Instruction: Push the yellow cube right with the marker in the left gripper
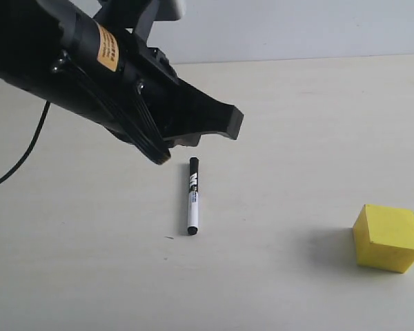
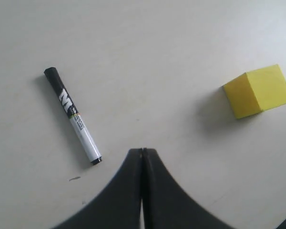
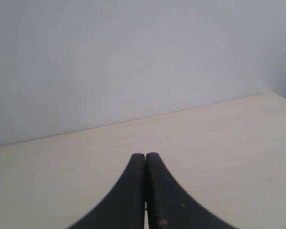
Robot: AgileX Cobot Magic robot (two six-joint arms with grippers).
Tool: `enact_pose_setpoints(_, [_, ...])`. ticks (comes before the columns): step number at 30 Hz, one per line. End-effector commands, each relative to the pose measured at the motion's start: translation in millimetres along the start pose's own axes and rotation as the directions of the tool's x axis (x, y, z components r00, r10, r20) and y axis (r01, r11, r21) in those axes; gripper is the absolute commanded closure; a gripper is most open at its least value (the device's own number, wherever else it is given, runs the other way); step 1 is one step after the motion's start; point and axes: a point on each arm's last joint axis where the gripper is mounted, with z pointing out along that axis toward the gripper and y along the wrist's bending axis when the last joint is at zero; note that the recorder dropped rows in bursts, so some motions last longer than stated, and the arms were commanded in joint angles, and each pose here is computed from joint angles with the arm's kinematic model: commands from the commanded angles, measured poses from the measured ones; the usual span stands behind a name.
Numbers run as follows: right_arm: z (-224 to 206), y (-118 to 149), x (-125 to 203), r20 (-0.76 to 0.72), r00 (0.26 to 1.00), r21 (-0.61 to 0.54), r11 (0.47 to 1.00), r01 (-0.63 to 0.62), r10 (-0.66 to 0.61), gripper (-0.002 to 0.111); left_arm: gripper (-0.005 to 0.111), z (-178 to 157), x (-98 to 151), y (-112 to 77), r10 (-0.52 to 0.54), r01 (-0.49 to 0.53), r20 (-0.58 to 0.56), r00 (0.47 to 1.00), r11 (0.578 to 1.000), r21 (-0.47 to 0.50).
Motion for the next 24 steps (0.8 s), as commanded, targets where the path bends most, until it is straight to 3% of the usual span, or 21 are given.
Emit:
enact_pose_setpoints(1, [-0.3, -0.5, 0.6, 0.008, 1.000, 0.006, 1.000, 0.005, -0.005, 0.108, 0.107, -0.8, -2.6, 4.6, 0.104, -0.102, 0.034, 0.994, 0.993, -0.058])
enact_pose_setpoints(5, [-0.3, -0.5, 0.6, 0.008, 1.000, 0.006, 1.000, 0.005, -0.005, 0.108, 0.107, -0.5, -1.3, 8.9, 0.195, -0.193, 0.005, 0.981, 0.976, -0.105])
enact_pose_setpoints(7, [-0.3, -0.5, 0.6, 0.008, 1.000, 0.006, 1.000, 0.005, -0.005, 0.108, 0.107, -6.2, -1.0, 8.5, 0.129, -0.127, 0.016, 0.992, 0.987, -0.096])
enact_pose_setpoints(10, [-0.3, -0.5, 0.6, 0.008, 1.000, 0.006, 1.000, 0.005, -0.005, 0.108, 0.107, -35.6, 0.8, 11.6, 0.130, -0.124, 0.059, 0.990, 0.987, -0.100])
enact_pose_setpoints(17, [-0.3, -0.5, 0.6, 0.008, 1.000, 0.006, 1.000, 0.005, -0.005, 0.108, 0.107, -89.3, 31.4, 55.2, -0.003, 0.029, 0.282, 0.959, 0.996, -0.088])
enact_pose_setpoints(24, [-0.3, -0.5, 0.6, 0.008, 1.000, 0.006, 1.000, 0.005, -0.005, 0.108, 0.107, -103.9, 97.9, 109.2, -0.157, 0.232, 0.513, 0.844, 0.969, -0.086])
